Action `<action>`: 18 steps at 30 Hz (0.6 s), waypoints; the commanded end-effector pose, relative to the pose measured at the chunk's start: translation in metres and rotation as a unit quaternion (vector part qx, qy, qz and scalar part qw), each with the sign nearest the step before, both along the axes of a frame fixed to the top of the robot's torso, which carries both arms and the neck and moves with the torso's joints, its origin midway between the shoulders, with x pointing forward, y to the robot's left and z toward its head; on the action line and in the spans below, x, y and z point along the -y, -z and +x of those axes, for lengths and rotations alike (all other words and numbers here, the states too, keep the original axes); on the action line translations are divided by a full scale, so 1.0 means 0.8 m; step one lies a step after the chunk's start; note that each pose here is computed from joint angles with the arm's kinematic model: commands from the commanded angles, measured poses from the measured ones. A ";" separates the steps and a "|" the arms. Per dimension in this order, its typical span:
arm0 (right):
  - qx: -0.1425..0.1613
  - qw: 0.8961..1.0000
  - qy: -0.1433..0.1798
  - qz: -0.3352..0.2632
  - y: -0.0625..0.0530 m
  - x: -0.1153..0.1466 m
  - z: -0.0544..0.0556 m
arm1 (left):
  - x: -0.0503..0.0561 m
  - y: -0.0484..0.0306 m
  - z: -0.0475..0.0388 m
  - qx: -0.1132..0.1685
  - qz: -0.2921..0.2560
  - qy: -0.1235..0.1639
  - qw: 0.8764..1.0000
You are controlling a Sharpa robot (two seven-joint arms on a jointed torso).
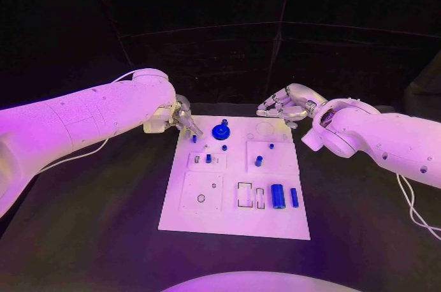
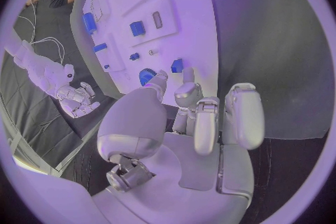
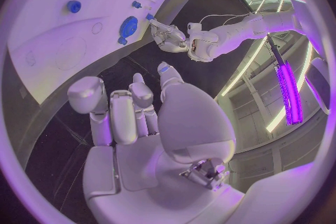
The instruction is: Assemble the parts on the task board
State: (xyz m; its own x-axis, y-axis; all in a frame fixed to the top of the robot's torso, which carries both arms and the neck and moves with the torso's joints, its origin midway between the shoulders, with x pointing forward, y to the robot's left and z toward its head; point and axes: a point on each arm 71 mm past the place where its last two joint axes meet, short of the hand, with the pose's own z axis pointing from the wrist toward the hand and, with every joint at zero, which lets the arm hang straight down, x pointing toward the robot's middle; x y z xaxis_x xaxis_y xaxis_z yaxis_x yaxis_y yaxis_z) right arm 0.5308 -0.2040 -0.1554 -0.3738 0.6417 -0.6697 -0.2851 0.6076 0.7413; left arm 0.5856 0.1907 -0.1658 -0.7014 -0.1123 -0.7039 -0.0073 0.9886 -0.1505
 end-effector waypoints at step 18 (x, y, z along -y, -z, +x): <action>0.005 1.000 -0.003 0.004 -0.002 -0.002 0.000 | 0.007 0.0082 -0.002 -0.004 -0.007 0.015 1.000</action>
